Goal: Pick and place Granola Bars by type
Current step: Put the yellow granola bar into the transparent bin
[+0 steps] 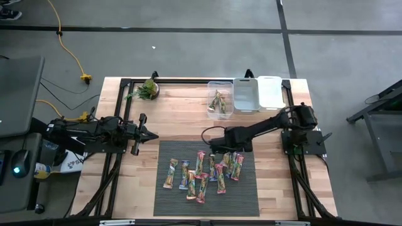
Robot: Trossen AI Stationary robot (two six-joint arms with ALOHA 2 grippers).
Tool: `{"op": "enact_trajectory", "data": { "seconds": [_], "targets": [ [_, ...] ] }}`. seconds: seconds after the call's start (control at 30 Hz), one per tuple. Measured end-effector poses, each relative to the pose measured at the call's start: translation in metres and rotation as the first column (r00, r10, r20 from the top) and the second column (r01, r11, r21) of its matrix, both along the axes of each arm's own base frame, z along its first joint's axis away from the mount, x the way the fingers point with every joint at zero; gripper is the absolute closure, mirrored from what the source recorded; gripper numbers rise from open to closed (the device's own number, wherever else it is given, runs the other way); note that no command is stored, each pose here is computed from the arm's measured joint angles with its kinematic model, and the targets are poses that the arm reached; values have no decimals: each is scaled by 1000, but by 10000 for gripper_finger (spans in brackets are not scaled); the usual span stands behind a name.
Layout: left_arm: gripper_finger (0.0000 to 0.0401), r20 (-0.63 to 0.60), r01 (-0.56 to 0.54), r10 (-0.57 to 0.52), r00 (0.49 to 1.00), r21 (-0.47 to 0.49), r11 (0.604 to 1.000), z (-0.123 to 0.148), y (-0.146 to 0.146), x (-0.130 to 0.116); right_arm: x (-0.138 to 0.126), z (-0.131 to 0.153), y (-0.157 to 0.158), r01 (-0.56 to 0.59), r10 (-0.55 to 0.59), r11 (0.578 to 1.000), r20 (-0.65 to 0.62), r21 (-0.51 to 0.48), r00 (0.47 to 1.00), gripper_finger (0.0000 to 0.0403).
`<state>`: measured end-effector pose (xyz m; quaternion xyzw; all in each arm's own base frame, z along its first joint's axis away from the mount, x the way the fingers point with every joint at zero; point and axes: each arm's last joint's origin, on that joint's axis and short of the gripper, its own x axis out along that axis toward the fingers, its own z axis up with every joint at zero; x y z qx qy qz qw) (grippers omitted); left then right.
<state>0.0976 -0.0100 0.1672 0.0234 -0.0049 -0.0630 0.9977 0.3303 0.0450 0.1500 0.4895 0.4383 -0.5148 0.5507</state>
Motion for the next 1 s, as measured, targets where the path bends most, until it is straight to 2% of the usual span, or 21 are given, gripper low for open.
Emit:
{"op": "enact_trajectory", "data": {
  "seconds": [0.33,1.0],
  "targets": [
    [400,0,0,0,1000,0,1000,0,0,0,-7,-11,-6,13,-15,999,62,31,998,210],
    [400,1,0,0,1000,0,1000,0,0,0,-7,-13,-6,-24,21,999,57,48,998,216]
  ]
}}
